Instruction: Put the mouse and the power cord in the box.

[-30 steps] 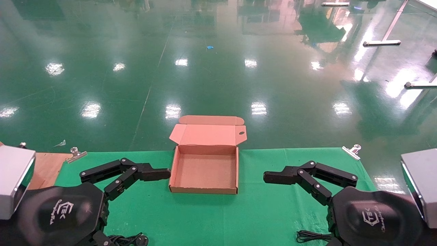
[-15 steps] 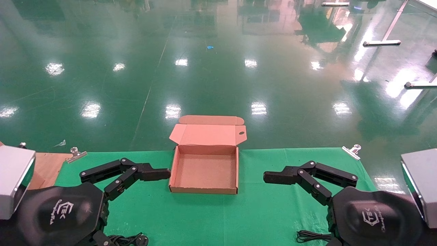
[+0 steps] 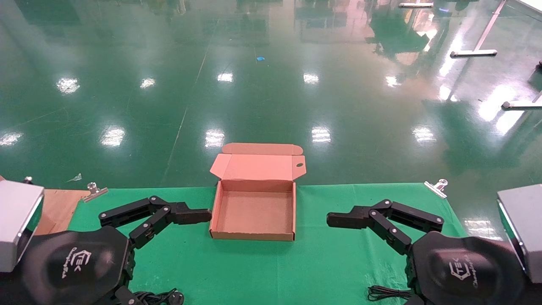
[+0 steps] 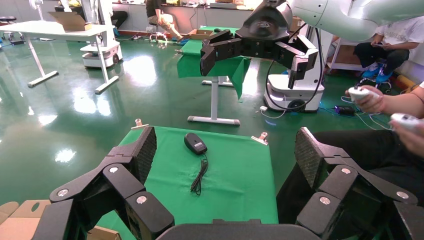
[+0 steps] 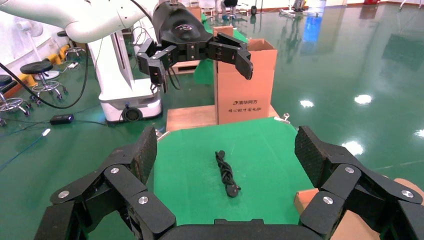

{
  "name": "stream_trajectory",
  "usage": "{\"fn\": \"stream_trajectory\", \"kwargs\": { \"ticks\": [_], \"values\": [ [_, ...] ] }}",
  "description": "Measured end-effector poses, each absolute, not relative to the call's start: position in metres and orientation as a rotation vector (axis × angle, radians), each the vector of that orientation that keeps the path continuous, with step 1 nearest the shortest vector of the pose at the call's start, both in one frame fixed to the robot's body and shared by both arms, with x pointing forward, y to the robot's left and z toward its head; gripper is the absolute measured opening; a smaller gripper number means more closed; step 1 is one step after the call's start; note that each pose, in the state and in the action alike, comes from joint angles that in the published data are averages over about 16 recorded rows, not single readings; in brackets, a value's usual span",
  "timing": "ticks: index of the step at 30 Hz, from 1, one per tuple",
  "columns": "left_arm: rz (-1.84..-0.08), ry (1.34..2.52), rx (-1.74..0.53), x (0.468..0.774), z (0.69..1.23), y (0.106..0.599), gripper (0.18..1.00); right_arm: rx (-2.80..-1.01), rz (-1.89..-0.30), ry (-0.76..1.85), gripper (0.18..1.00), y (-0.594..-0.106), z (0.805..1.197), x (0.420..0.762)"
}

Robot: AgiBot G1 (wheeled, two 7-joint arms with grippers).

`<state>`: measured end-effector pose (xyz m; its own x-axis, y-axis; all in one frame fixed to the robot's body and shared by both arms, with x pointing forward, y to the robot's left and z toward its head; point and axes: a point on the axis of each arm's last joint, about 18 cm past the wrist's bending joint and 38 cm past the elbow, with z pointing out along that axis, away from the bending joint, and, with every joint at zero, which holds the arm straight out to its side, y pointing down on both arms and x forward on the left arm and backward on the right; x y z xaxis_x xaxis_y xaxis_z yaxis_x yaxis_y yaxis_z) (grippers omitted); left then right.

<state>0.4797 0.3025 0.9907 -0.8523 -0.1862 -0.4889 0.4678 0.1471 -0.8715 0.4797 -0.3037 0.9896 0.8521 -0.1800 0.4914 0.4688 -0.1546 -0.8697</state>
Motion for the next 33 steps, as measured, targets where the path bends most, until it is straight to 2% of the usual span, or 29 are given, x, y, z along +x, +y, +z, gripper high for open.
{"fn": "stream_trajectory", "kwargs": {
  "ticks": [7, 15, 23, 28, 33],
  "values": [
    [-1.601, 1.998, 0.184, 0.505, 0.980, 0.316, 1.001, -1.819, -0.632, -0.226, 1.001, -0.307, 0.971, 0.504],
    [-1.268, 2.084, 0.025, 0.563, 0.955, 0.352, 1.001, -2.232, -0.733, -0.248, 1.001, -0.313, 0.942, 0.560],
    [-0.893, 2.191, -0.042, 0.618, 0.924, 0.388, 1.001, -2.625, -0.823, -0.287, 1.001, -0.321, 0.931, 0.623],
    [-0.711, 2.273, -0.031, 0.640, 0.903, 0.399, 1.001, -2.777, -0.851, -0.296, 1.001, -0.323, 0.922, 0.655],
    [-0.601, 2.340, -0.021, 0.654, 0.881, 0.404, 1.001, -2.861, -0.873, -0.308, 1.001, -0.324, 0.907, 0.680]
  ]
}}
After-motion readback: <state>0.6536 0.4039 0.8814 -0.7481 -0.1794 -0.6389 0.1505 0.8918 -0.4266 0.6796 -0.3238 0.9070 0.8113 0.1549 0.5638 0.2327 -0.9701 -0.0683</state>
